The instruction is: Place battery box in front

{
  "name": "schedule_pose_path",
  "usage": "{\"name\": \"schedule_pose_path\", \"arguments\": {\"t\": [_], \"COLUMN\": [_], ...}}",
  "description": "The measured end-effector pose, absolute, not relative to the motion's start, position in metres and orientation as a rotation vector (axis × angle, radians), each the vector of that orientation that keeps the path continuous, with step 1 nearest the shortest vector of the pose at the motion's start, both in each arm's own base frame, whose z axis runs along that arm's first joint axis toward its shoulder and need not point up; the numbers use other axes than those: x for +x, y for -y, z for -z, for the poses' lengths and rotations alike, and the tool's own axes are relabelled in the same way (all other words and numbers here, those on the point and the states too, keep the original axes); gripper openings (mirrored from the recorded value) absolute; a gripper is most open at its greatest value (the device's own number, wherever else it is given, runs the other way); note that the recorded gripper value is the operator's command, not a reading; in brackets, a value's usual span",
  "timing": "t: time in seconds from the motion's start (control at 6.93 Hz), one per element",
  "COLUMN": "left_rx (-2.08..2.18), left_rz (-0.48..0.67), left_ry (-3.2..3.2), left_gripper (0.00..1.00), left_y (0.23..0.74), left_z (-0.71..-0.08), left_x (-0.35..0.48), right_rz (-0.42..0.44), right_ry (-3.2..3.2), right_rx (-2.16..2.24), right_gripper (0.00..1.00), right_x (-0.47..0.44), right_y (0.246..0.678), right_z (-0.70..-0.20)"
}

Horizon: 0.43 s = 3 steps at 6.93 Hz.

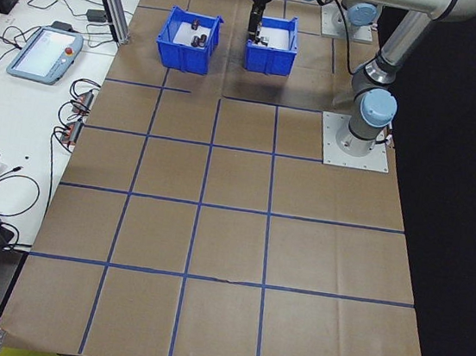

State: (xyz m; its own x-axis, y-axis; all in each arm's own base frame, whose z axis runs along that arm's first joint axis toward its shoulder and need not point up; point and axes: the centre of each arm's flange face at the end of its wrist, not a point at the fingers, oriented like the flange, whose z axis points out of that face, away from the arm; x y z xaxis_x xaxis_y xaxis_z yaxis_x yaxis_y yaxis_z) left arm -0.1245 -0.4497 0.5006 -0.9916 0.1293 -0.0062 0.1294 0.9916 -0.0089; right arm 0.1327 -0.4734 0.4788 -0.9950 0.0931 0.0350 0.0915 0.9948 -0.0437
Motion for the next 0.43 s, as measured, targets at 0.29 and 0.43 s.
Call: {"name": "schedule_pose_path", "arguments": {"t": [0.29,0.43], "left_rx": [0.202,0.200], "left_rz": [0.005,0.004], "left_ry": [-3.131,-3.132], "left_gripper": [0.99,0.99], "left_y": [0.4494,0.4491], "left_z": [-0.4997,-0.4997], "left_x": [-0.1246,-0.1247], "right_rz": [-0.052,-0.051], "right_ry": [3.102,3.103], "right_rx": [-0.174,-0.176], "right_gripper": [1.00,1.00], "right_x": [0.1329,0.1329], "right_y": [0.4748,0.4749], "right_z": [-0.4758,-0.4756]}}
